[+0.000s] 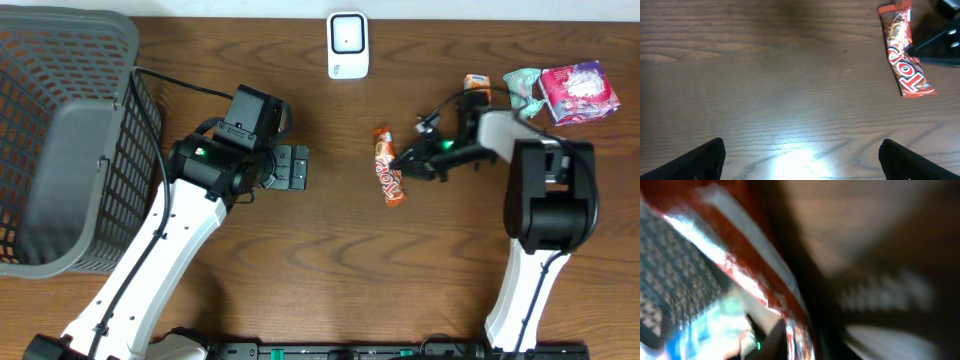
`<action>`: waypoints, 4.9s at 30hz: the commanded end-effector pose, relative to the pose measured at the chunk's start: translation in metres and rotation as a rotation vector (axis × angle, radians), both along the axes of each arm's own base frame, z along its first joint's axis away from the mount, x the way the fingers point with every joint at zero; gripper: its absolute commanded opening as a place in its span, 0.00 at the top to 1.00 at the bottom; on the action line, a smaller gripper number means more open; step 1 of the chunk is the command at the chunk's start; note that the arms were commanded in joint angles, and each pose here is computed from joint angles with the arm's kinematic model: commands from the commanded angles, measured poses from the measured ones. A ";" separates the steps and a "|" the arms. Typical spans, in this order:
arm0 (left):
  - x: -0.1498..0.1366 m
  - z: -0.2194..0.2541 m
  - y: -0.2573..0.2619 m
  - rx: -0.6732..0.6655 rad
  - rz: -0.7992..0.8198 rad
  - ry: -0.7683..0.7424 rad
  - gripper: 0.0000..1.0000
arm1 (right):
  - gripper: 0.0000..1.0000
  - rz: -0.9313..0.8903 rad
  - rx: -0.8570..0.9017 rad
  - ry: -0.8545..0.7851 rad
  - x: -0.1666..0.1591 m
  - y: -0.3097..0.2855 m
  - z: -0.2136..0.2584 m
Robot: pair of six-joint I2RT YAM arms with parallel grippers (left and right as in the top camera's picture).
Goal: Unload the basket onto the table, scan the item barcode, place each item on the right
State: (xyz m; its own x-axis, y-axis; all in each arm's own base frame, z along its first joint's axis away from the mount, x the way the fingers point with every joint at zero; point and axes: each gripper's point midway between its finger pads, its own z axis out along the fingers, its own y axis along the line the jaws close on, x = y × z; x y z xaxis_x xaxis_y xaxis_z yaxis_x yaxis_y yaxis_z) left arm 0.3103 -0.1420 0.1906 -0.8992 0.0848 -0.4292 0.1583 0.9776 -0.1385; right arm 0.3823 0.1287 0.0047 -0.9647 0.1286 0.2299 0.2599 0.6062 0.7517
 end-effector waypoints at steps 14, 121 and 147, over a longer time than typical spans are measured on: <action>0.001 0.000 0.001 0.001 0.002 0.003 0.02 | 0.52 0.339 -0.552 -0.064 0.005 -0.043 0.059; 0.001 0.000 0.001 0.001 0.002 0.003 0.02 | 0.01 -0.233 -0.952 -0.622 0.089 -0.137 0.255; 0.001 0.000 0.001 0.001 0.002 0.003 0.02 | 0.01 -0.088 -0.898 -0.965 -0.102 -0.059 0.264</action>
